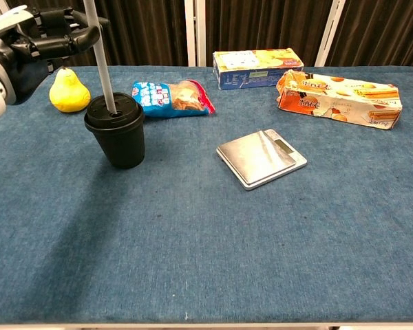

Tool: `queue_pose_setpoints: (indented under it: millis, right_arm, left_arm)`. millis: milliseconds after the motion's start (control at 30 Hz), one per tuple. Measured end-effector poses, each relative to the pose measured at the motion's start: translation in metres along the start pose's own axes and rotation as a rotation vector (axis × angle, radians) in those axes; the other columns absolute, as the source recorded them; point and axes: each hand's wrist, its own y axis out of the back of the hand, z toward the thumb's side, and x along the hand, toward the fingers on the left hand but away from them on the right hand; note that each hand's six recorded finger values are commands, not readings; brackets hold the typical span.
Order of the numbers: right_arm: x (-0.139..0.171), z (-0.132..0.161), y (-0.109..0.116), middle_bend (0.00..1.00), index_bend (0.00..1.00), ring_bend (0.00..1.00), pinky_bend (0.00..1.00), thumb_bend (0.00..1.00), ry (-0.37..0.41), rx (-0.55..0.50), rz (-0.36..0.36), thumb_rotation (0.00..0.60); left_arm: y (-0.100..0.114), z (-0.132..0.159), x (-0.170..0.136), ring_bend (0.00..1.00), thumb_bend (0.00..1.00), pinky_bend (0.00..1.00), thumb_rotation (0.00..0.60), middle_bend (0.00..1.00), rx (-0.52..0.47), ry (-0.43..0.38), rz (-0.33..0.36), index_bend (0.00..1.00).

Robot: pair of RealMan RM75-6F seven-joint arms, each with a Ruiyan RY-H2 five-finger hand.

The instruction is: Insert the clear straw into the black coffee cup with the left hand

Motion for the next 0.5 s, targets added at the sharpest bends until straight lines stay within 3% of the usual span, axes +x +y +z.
queue_pose_setpoints:
  millis: [500]
  right_arm:
    - [0.0,-0.001,0.0,0.07,0.0,0.0,0.03,0.11,-0.005,-0.003,0.001,0.6]
  left_arm:
    - [-0.007,-0.015,-0.002,0.0,0.41,0.0,0.6,0.21,0.036,-0.006,-0.023,0.55]
